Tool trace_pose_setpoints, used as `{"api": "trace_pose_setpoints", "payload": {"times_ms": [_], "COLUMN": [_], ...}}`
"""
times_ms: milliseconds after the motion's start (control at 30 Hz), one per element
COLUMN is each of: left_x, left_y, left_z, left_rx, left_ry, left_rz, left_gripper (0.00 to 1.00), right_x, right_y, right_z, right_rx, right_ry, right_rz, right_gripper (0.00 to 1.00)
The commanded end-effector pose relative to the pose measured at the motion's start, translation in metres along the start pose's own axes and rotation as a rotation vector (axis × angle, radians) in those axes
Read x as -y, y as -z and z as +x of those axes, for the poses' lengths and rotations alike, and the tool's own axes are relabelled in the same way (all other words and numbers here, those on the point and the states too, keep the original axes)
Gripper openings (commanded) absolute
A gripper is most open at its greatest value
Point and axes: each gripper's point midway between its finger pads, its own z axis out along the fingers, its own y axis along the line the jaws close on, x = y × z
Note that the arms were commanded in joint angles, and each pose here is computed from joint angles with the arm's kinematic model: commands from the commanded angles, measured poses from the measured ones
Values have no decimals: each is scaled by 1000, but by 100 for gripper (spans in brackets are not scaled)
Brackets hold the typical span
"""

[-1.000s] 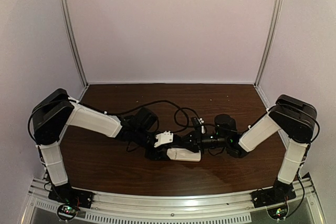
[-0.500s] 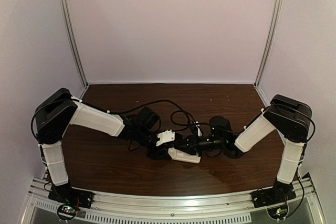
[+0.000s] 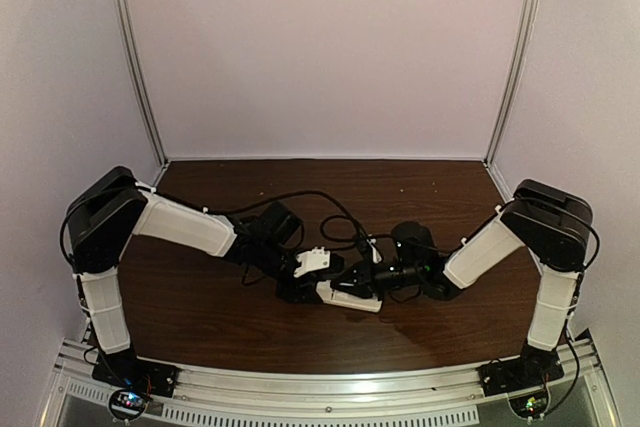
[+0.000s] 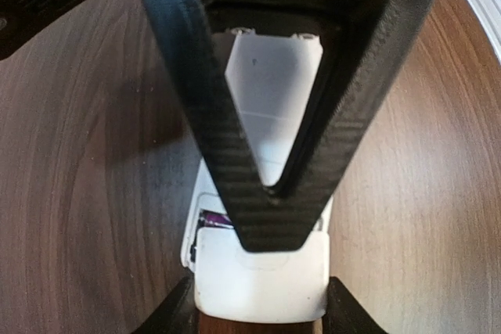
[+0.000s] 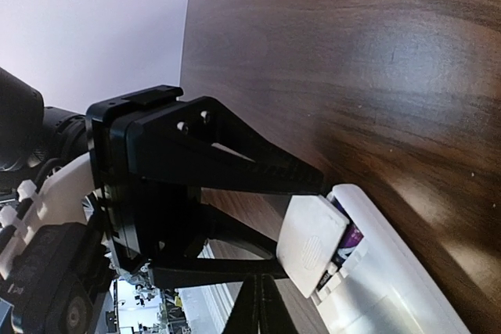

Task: Load the batteries into the remote control
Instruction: Place the battery cover on the remote control without the battery cover.

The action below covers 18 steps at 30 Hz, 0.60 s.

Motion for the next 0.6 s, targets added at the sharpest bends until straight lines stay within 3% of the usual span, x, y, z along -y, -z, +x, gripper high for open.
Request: {"api": "trace_pose_setpoints", "payload": {"times_ms": [0, 567], "left_x": [-4, -10], "left_y": [9, 3], "left_z": [0, -2], "left_rx": [-11, -19], "left_ry": [-40, -53], "left_rz": [10, 19], "left_gripper": [41, 44], "right_x": [2, 25], "right_y": [5, 39], "right_z": [8, 34], "right_rx": [-15, -46], "right_ry": [27, 27], "right_rz": [16, 101], "right_gripper": [3, 2]}}
